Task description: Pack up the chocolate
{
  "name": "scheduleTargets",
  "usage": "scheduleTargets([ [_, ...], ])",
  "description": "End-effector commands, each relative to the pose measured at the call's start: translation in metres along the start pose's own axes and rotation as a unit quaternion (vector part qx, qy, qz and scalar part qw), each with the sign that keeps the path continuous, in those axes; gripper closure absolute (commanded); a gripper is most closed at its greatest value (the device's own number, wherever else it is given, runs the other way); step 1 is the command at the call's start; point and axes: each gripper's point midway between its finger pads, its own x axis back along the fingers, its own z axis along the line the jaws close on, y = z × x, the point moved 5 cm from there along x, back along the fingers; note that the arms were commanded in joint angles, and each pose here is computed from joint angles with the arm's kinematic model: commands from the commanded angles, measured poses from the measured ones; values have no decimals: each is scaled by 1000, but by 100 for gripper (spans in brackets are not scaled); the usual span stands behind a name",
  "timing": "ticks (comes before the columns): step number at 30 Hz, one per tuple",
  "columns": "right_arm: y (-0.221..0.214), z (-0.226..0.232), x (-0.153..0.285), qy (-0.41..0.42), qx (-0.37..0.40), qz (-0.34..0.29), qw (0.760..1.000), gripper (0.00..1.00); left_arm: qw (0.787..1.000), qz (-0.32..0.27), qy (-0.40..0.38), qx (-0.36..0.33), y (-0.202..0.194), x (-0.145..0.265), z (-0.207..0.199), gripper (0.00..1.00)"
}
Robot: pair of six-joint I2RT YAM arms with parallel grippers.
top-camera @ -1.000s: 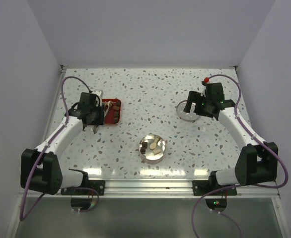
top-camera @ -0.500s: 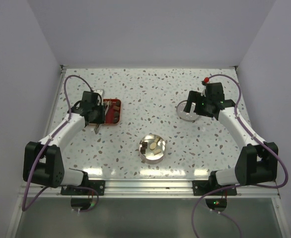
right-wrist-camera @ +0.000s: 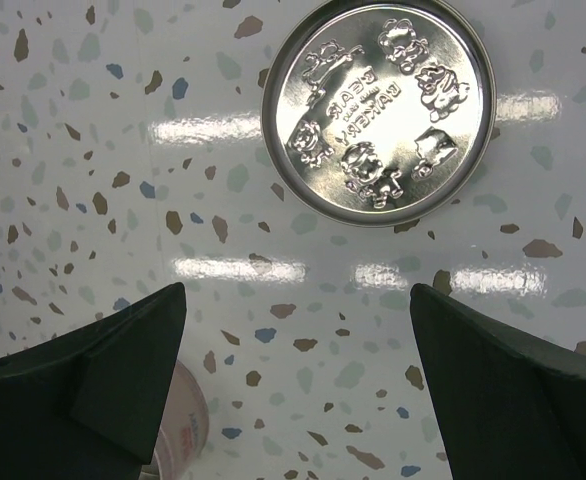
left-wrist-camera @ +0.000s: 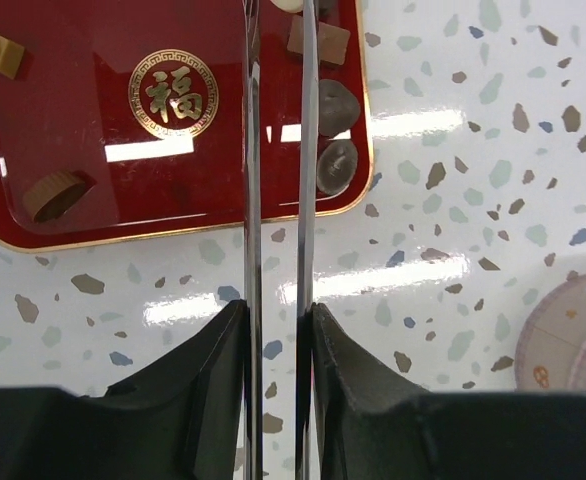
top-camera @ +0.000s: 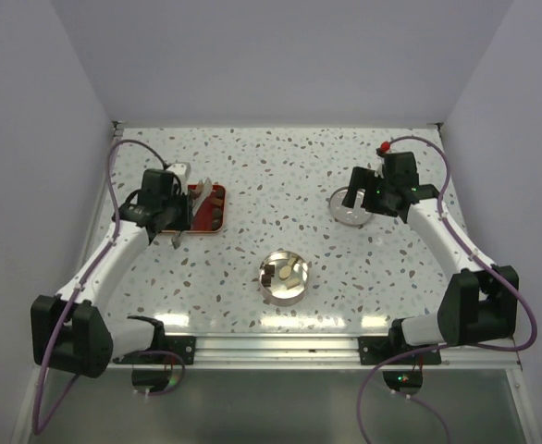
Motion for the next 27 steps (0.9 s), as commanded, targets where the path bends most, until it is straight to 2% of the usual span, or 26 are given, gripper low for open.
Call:
scheduleTargets([
  [1, 18, 7, 8, 9, 9, -24, 1000, 3, 999, -41, -35, -2, 12, 33, -9, 70],
  [5, 21, 8, 6, 11, 8, -24, 1000, 3, 997, -42, -68, 9, -3, 49, -24, 70],
  [10, 27, 10, 4, 14, 8, -27, 999, 3, 991, -44, -124, 2, -25, 71, -71, 70],
  [23, 31, 13, 3, 18, 4, -31, 999, 3, 980, 6, -197, 30, -85, 118, -138, 70],
  [27, 30, 11, 0, 14, 5, -26, 1000, 3, 976, 41, -214, -10, -113, 129, -164, 71],
])
